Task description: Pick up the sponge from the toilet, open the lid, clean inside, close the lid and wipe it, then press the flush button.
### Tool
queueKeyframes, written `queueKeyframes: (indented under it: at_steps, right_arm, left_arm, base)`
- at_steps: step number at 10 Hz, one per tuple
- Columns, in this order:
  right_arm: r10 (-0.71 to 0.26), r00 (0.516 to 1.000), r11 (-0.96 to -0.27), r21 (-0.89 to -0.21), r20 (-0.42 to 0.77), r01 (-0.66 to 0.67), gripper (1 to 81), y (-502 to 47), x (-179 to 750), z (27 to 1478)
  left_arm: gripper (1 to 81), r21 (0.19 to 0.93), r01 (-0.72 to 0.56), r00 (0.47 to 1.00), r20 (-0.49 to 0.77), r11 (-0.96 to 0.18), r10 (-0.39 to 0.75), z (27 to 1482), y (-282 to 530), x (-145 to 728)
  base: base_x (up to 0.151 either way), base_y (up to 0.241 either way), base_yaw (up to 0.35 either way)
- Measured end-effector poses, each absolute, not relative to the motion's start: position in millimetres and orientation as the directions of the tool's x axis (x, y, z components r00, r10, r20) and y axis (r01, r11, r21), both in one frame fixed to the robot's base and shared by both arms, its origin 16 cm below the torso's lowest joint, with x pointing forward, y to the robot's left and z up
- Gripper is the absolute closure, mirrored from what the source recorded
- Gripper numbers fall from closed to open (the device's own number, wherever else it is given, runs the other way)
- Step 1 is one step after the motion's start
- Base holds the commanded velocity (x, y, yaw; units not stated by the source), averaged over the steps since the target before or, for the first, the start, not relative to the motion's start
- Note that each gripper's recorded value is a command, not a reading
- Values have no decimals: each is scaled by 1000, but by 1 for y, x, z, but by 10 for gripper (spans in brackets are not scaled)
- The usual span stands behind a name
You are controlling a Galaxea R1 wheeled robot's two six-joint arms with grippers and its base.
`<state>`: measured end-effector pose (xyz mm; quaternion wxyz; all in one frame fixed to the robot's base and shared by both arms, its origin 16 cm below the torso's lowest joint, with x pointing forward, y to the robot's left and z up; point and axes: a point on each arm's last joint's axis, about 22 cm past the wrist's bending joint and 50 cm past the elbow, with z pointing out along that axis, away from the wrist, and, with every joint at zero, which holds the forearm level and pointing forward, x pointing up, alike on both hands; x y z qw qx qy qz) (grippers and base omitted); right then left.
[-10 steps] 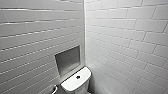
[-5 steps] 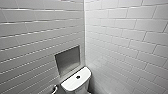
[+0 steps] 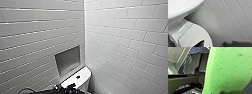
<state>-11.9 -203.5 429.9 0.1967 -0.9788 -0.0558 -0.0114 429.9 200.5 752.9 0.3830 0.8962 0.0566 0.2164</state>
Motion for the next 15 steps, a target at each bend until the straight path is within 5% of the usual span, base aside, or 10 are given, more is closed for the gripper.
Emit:
queueKeyframes:
  at_steps: [4,11,15]
  right_arm:
    - [101,994,-915,-387,47,111,811,-201,-13,430]
    - [94,995,-915,-391,29,98,811,-200,-26,430]
    - [89,992,-914,-403,-84,48,811,-197,-69,427]
  left_arm:
    - [10,745,-43,873,352,-666,337,794,179,493]
    - [10,670,68,810,395,-739,434,782,228,572]
    - [10,641,123,837,342,-758,426,733,226,605]
  base:
    - [0,0,0]
    - [0,0,0]
    - [0,0,0]
